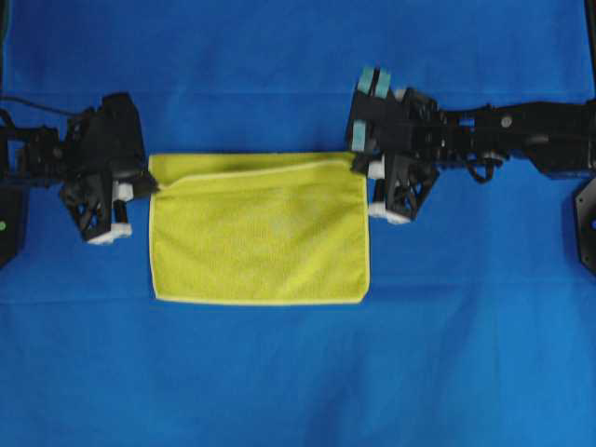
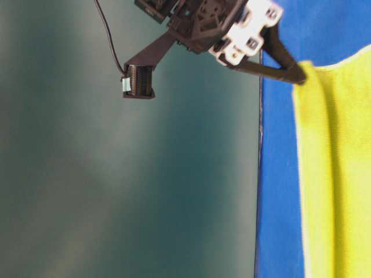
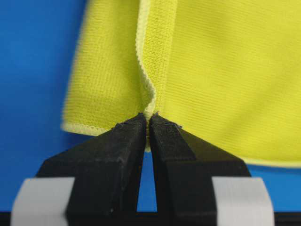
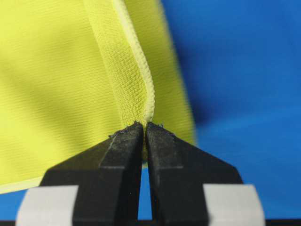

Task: Fold the yellow towel.
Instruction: 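Lift the far edge with both grippers and fold it toward the near edge, then lower the folded edge onto the near edge and release both grippers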

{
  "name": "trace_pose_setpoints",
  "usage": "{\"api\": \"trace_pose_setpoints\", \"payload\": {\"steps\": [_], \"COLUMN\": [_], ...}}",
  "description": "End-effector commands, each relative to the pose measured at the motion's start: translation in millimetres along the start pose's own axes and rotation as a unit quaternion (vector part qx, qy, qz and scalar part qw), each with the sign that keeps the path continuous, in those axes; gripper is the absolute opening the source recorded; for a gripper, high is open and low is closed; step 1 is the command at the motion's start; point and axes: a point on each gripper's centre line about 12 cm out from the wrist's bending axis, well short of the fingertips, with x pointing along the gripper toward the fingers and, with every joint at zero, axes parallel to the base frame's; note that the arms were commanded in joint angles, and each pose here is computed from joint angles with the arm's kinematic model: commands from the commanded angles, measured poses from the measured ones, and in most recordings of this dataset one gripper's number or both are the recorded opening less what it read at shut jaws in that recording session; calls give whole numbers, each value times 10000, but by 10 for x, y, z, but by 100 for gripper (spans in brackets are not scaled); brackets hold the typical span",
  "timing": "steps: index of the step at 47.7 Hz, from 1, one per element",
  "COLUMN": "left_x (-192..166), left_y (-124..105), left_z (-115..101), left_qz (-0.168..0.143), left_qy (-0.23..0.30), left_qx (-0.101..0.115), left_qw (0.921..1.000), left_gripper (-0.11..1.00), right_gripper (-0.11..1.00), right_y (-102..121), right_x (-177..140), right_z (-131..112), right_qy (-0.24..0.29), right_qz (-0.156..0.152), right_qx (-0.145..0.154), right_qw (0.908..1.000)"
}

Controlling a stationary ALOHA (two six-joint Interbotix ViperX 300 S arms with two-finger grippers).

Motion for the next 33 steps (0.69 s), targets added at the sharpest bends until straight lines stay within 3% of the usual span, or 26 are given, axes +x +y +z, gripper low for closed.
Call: {"api": "trace_pose_setpoints", "payload": {"steps": [1, 11, 21, 33], "left_x": [-39, -39, -22, 17], "left_y": [-199, -637, -1016, -1091], "left_z": [37, -33, -75, -57], "left_qz": [-278, -845, -1263, -1307], "left_qy": [-82, 114, 311, 362], "left_qx": [43, -142, -40, 26], "left_qw": [9996, 9963, 9915, 9908], "left_gripper": [3, 3, 3, 3], "right_gripper": [2, 2, 2, 2], "right_y": [195, 619, 912, 971], "right_x": [-84, -111, -140, -136], "right_z": [55, -41, -86, -72], "right_qy": [-114, -6, 22, -42], "right_qz": [178, 550, 815, 886], "right_qx": [-6, -81, -65, 10], "right_qw": [9998, 9985, 9967, 9961]}}
